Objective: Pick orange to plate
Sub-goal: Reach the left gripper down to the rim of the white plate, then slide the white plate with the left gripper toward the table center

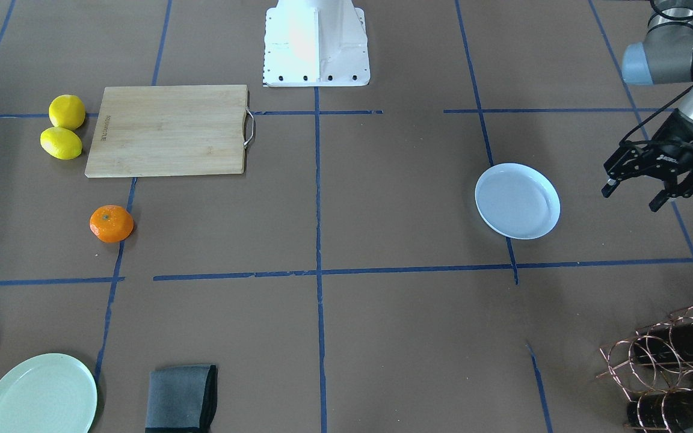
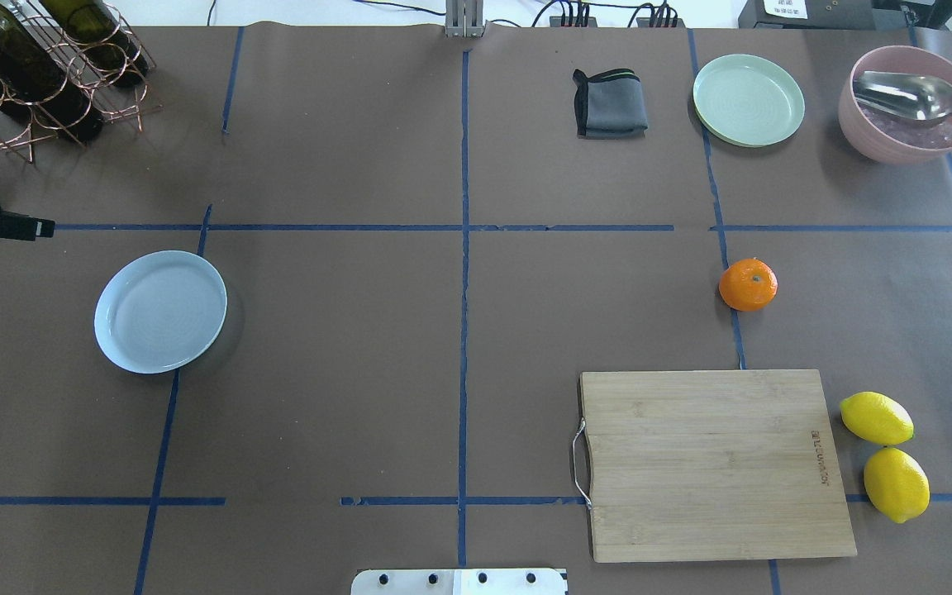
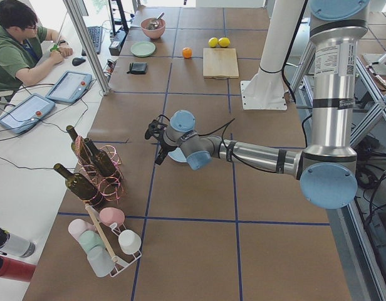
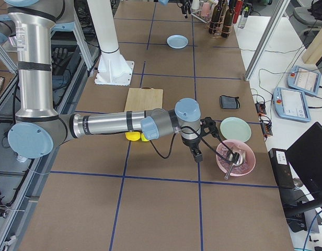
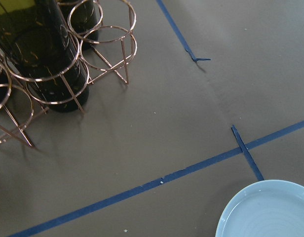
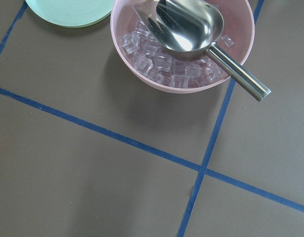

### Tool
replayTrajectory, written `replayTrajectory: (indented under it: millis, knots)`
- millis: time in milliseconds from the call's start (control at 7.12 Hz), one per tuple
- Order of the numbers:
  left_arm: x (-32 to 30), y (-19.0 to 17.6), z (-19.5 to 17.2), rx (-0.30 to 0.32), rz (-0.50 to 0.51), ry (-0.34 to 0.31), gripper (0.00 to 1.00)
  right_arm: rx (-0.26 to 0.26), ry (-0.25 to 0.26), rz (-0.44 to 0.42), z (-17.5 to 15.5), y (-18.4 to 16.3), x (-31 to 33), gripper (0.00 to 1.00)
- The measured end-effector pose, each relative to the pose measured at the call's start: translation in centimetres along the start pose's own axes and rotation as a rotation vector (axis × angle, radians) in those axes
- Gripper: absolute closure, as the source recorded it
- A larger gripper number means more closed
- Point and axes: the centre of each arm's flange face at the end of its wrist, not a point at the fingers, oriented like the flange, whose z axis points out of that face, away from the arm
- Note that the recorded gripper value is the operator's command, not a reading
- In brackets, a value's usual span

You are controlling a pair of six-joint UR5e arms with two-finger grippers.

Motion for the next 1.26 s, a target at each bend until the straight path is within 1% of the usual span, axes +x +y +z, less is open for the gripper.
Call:
replayTrajectory:
  millis: [421, 702, 843, 983, 1124, 1264]
  knots:
    - [3.8, 4.4, 4.8, 0.014, -0.163, -0.028, 0.22, -0.001, -0.001, 0.001, 0.1, 0.1, 0.0, 0.0]
    - [5.6, 6.8, 7.3, 0.013, -0.204, -0.052, 0.28, -0.002, -0.001, 0.002, 0.1, 0.1, 0.1, 0.0]
    - [5.8, 7.7, 8.1, 0.008, -0.204, -0.064, 0.42, -0.002, -0.001, 0.002, 0.1, 0.1, 0.1, 0.0]
    - [5.8, 8.3, 8.7, 0.005, -0.201, -0.077, 0.72, -0.002, -0.001, 0.002, 0.1, 0.1, 0.1, 0.0]
    - [5.8, 8.7, 9.1, 0.003, -0.198, -0.084, 1.0, -0.003, -0.001, 0.003, 0.1, 0.1, 0.1, 0.0]
    - [5.7, 8.8, 9.2, 0.002, -0.196, -0.087, 1.0, -0.003, -0.001, 0.003, 0.1, 0.1, 0.1, 0.0]
